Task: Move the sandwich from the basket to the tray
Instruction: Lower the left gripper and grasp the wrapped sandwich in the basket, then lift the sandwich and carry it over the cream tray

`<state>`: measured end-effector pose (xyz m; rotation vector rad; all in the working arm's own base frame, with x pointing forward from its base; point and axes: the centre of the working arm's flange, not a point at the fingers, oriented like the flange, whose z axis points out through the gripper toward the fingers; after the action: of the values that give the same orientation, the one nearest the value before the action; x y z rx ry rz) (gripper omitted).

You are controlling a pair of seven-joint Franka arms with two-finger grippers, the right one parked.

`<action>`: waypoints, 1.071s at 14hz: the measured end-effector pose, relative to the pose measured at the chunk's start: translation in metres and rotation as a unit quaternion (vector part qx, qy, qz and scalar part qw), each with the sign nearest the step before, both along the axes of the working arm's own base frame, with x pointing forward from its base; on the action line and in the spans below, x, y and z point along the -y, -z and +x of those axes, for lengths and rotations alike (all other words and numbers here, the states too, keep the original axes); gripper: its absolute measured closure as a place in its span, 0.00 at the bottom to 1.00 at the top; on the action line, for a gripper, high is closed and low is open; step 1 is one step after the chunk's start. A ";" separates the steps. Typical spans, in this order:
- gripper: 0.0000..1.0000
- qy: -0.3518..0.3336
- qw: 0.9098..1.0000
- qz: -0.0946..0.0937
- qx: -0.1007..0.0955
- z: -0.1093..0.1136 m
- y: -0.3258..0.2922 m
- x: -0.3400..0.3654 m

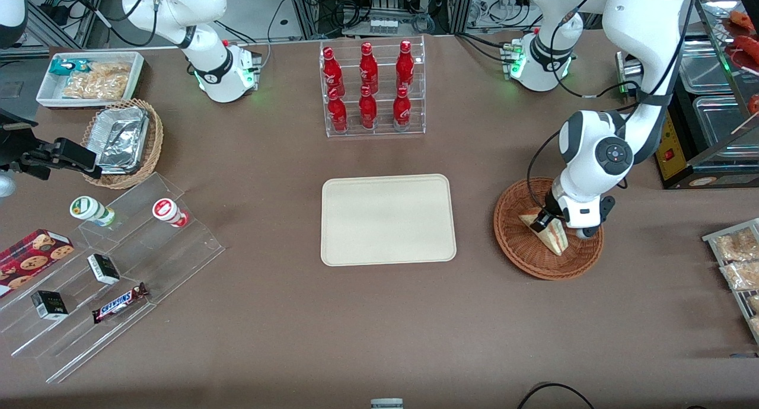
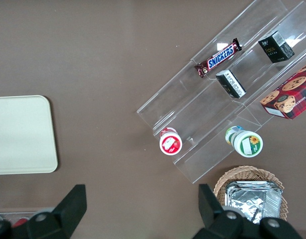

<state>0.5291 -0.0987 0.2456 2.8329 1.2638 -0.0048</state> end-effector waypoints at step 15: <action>0.85 0.346 0.936 0.002 -0.063 0.018 -0.053 0.202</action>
<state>0.5473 -0.3007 0.2985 3.1478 0.2113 -0.2063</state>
